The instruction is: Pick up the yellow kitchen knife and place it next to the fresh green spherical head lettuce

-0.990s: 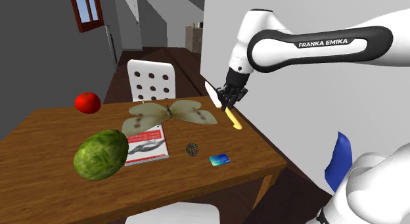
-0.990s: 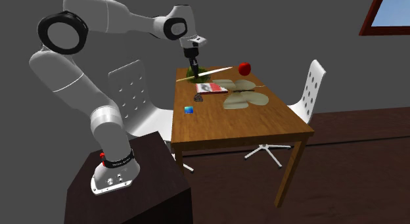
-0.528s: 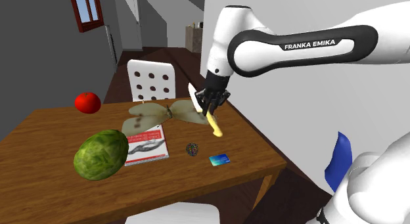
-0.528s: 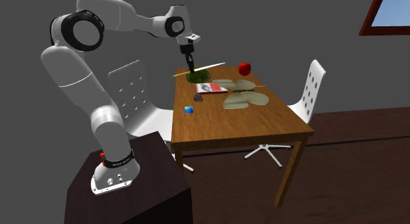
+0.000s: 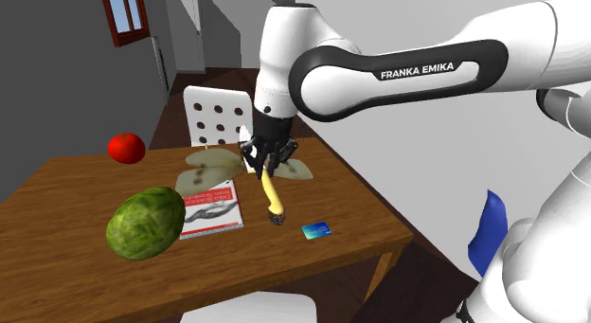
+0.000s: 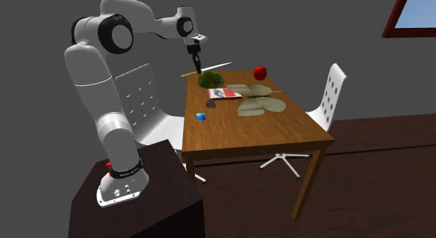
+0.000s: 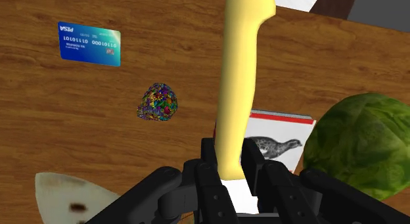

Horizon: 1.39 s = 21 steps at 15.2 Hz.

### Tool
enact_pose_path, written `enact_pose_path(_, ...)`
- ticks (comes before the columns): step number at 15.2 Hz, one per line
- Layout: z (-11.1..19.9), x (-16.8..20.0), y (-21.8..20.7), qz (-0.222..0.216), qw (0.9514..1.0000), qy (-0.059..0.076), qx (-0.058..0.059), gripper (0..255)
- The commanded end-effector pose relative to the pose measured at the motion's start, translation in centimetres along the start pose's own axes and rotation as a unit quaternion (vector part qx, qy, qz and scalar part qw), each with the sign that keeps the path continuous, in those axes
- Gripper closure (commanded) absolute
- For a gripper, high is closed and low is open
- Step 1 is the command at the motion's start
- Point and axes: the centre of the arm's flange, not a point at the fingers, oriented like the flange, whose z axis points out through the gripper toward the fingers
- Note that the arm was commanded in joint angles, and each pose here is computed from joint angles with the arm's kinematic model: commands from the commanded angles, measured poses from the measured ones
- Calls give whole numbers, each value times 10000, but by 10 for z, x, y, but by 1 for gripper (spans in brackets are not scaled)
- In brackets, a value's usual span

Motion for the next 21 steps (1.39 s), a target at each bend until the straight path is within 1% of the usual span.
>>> enact_pose_path(1,8,1,-9,15,10000,-1,3,255)
enact_pose_path(21,112,-17,-3,15,10000,-1,3,255)
